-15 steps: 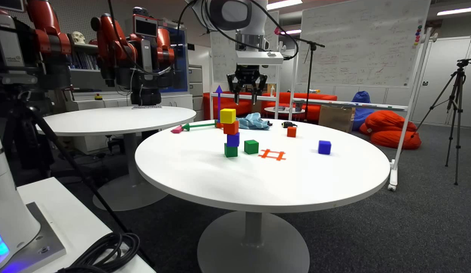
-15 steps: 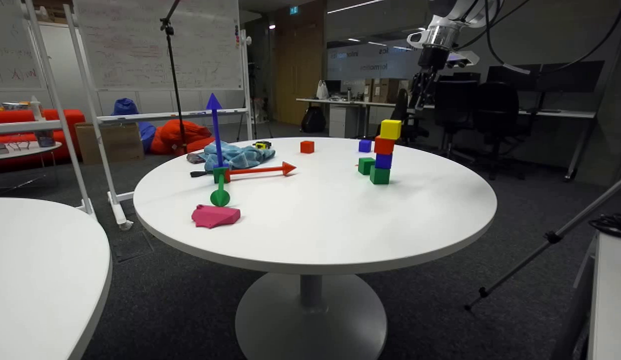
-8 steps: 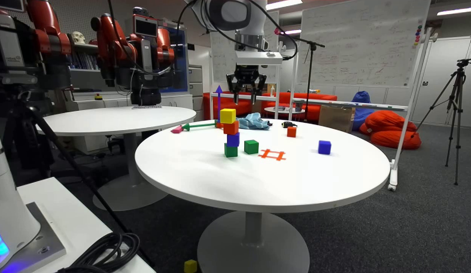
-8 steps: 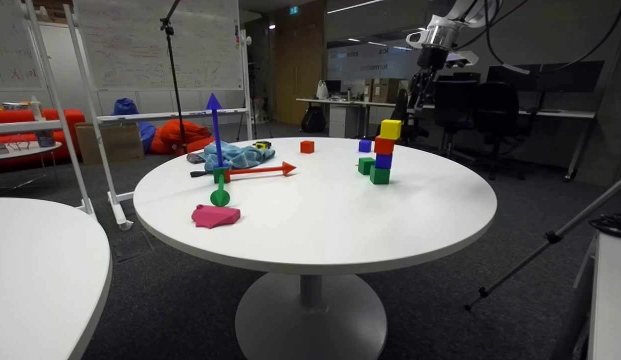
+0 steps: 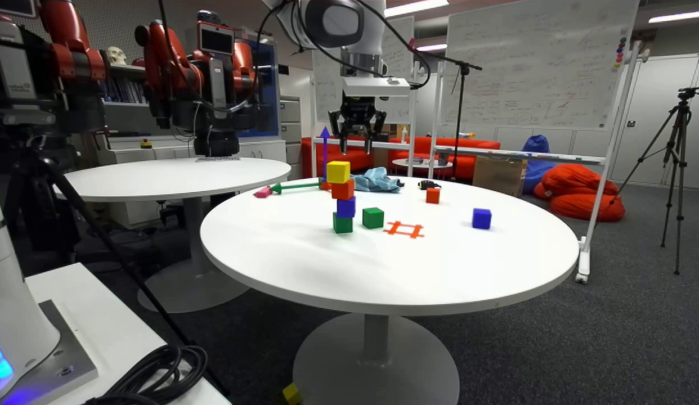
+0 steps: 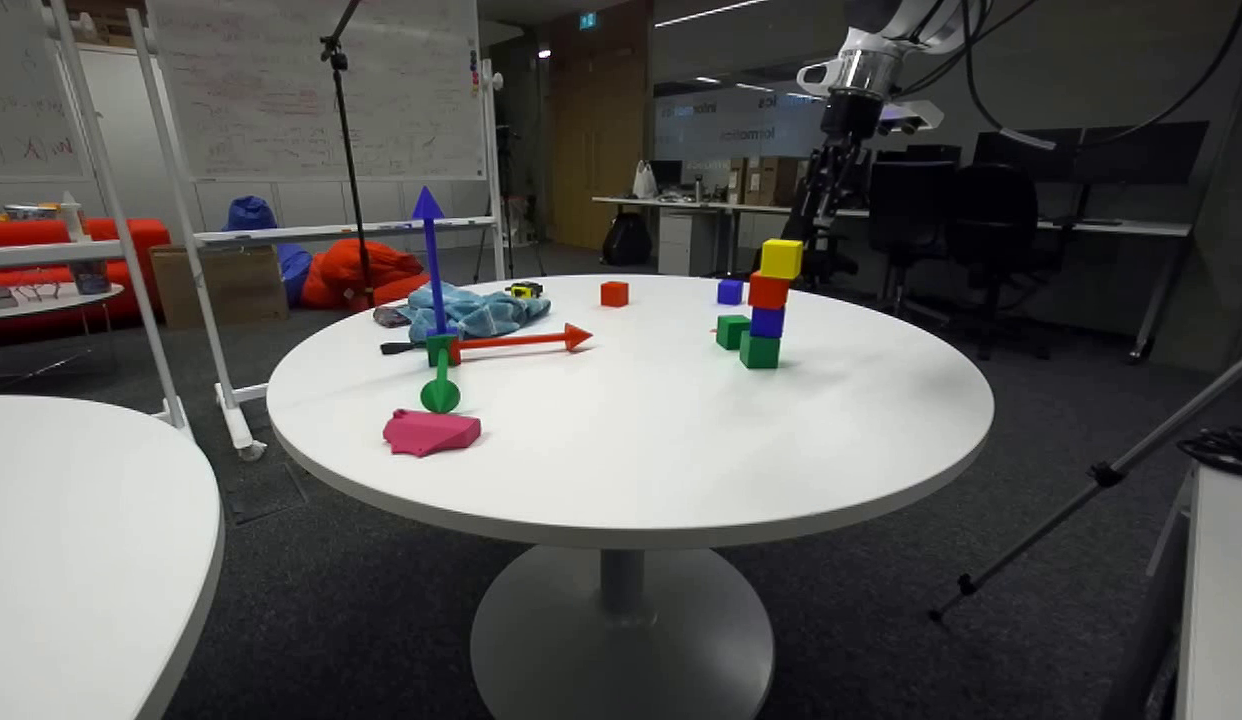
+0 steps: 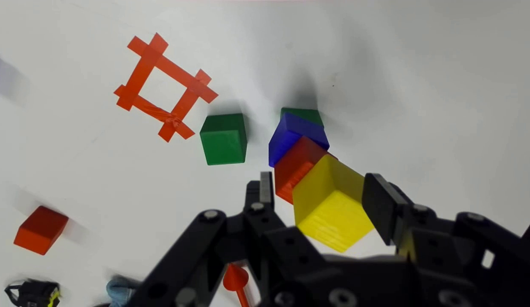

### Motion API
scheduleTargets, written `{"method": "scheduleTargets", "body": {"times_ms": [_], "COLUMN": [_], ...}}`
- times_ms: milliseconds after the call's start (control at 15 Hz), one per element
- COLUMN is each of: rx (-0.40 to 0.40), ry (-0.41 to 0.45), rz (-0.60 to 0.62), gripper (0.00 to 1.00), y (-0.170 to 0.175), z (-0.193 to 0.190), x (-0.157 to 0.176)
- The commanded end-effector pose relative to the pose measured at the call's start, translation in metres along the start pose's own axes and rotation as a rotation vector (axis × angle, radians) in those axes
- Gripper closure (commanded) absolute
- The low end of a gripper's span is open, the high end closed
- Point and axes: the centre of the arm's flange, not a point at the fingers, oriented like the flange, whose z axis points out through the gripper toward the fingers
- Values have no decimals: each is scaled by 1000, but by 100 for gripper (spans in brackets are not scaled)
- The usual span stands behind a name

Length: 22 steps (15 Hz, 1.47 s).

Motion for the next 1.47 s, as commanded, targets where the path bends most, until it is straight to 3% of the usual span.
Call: {"method": "scheduleTargets", "body": {"times_ms": [0, 400, 467, 533, 733, 1400], "rx": [-20, -20, -2, -1, 2, 2], "ry": [-24, -46, -27, -28, -30, -30], "rz": [-17, -39, -39, -39, -38, -38], "gripper": [66, 66, 16, 38, 16, 15], "y": [-8, -11, -4, -4, -4, -4], "z": [-5, -4, 2, 3, 5, 5], "x": [6, 13, 10, 10, 10, 10]}}
